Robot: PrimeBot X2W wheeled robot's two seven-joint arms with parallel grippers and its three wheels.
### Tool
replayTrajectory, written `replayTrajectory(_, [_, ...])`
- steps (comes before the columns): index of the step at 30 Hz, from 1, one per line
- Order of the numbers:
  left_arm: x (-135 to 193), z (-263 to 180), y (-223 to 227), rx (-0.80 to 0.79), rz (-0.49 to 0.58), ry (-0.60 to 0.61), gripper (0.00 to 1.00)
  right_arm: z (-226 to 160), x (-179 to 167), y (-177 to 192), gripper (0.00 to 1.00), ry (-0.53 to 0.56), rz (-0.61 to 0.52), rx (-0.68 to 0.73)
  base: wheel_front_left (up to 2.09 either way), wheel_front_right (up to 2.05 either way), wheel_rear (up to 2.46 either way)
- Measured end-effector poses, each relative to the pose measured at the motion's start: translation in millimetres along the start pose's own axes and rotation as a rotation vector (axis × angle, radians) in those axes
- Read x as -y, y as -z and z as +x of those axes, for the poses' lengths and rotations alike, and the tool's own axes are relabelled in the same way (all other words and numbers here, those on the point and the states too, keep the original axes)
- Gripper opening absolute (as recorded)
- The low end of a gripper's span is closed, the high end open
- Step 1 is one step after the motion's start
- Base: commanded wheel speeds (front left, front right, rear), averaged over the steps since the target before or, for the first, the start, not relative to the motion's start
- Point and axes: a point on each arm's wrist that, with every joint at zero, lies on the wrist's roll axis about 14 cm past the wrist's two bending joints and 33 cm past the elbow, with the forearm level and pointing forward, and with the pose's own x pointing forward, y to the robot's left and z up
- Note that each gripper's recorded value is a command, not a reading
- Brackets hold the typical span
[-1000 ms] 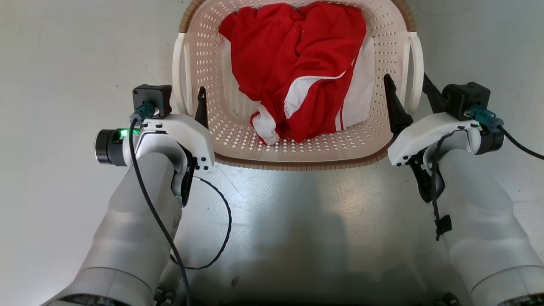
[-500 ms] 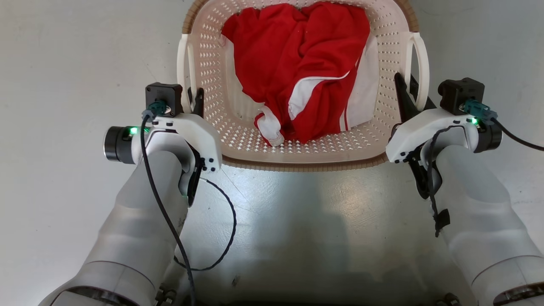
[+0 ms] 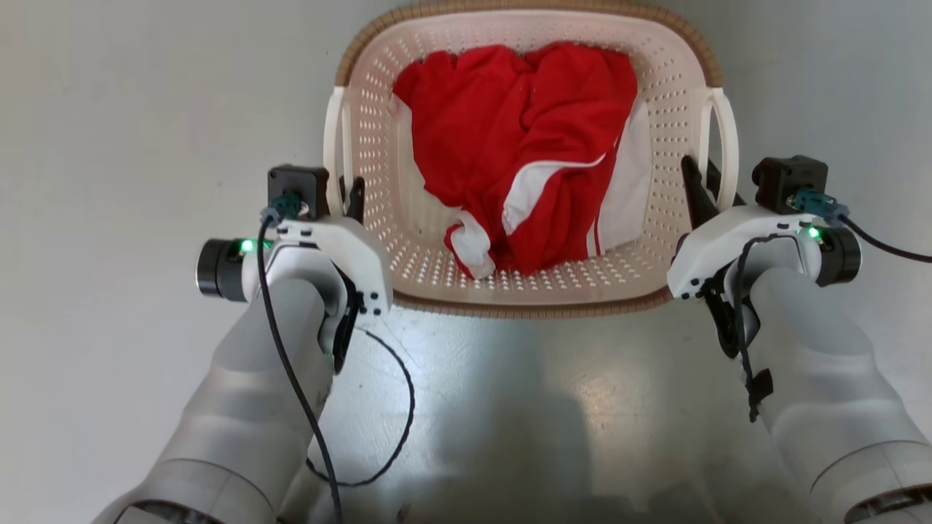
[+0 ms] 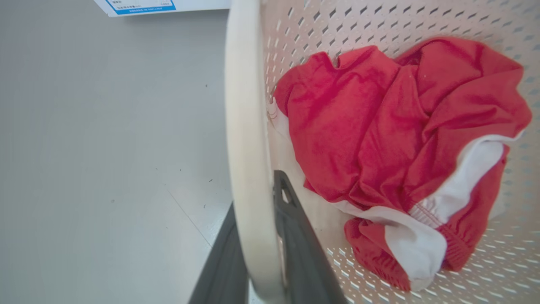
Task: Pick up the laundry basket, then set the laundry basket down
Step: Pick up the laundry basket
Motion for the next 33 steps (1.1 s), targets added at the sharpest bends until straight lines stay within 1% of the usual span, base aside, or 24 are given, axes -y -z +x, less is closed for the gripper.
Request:
replayTrajectory(3, [3, -10, -3, 0.005, 0.013, 0.001, 0.00, -8, -2, -7, 0.00, 0.000, 0.002, 0.007, 0.00, 0.00, 0.00])
replayTrajectory(7, [7, -24, -8, 0.015, -0.001, 0.003, 0.00, -23, -7, -17, 0.00, -0.004, -0.008, 0.020, 0.00, 0.00, 0.00])
replayTrajectory(12, [11, -43, -7, 0.018, -0.003, 0.010, 0.00, -42, -11, -19, 0.00, -0.006, -0.014, 0.017, 0.00, 0.00, 0.00])
replayTrajectory(13, [13, -54, -5, 0.017, -0.012, 0.010, 0.00, -52, -14, -20, 0.00, -0.009, -0.014, 0.019, 0.00, 0.00, 0.00])
replayTrajectory(25, [22, -120, 22, -0.033, -0.031, 0.008, 0.00, -119, -34, 5, 0.00, -0.036, -0.037, -0.055, 0.00, 0.00, 0.00])
replayTrajectory(33, [28, -160, 35, -0.029, -0.037, 0.009, 0.00, -162, -45, 19, 0.00, -0.047, -0.035, -0.067, 0.00, 0.00, 0.00])
